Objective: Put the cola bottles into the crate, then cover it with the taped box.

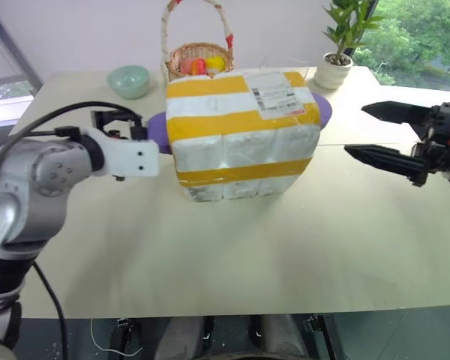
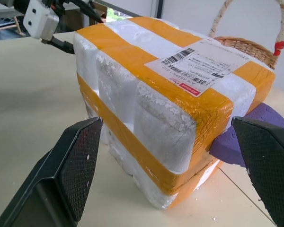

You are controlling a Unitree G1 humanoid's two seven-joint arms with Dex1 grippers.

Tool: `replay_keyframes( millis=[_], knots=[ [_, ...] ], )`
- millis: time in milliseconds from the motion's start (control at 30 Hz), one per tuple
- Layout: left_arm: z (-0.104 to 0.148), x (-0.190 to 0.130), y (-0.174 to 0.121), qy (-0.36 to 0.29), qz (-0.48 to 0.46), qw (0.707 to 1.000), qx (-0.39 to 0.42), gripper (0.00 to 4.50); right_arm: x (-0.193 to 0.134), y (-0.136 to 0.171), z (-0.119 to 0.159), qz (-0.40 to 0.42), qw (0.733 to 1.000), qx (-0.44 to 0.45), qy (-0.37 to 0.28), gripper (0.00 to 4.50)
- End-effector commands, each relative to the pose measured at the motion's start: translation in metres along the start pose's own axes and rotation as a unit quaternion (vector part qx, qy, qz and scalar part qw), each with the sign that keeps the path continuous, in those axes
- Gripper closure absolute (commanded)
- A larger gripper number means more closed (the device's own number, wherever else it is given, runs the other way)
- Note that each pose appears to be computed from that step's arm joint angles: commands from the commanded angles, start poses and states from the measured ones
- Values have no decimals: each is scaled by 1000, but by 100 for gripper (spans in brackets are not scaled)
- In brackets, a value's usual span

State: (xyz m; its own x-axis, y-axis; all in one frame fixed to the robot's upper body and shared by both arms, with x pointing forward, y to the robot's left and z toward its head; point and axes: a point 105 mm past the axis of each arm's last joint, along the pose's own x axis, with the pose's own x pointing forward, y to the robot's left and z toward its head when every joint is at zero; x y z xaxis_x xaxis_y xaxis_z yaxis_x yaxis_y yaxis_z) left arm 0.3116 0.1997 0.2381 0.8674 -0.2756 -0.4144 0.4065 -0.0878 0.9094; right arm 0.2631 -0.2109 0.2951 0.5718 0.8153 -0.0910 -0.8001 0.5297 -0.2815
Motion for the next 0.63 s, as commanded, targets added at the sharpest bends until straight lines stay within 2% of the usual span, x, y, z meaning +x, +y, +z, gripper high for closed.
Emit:
replay_keyframes(
  millis=[33,67,167,233,333,367,433,500,633],
  knots=[
    [-20,-10,-25,-3,-71,997,-23,18,-3,-2,7,-2,1000,-24,-1,0],
    [-28,-11,-33,-6,-91,995,-42,18,-3,-2,7,-1,1000,-25,1,0],
    [-42,-14,-46,-57,-127,965,-220,18,-3,-2,2,4,1000,-26,13,0],
    [-40,-24,-38,-131,-151,921,-335,18,-4,-4,-5,4,999,-25,28,0],
    [-31,-47,-3,-265,-179,812,-488,18,-7,-5,-13,4,999,-17,42,0],
    [-29,-54,10,-299,-186,779,-519,18,-8,-6,-15,3,999,-14,45,0],
    [-26,-62,24,-334,-199,744,-543,18,-9,-8,-18,0,999,-10,48,0],
    [-24,-64,29,-343,-213,741,-537,18,-10,-10,-22,-7,999,-5,53,0],
    [-19,-60,20,-327,-248,749,-519,18,-10,-11,-27,-10,998,-3,58,0]
  ],
)
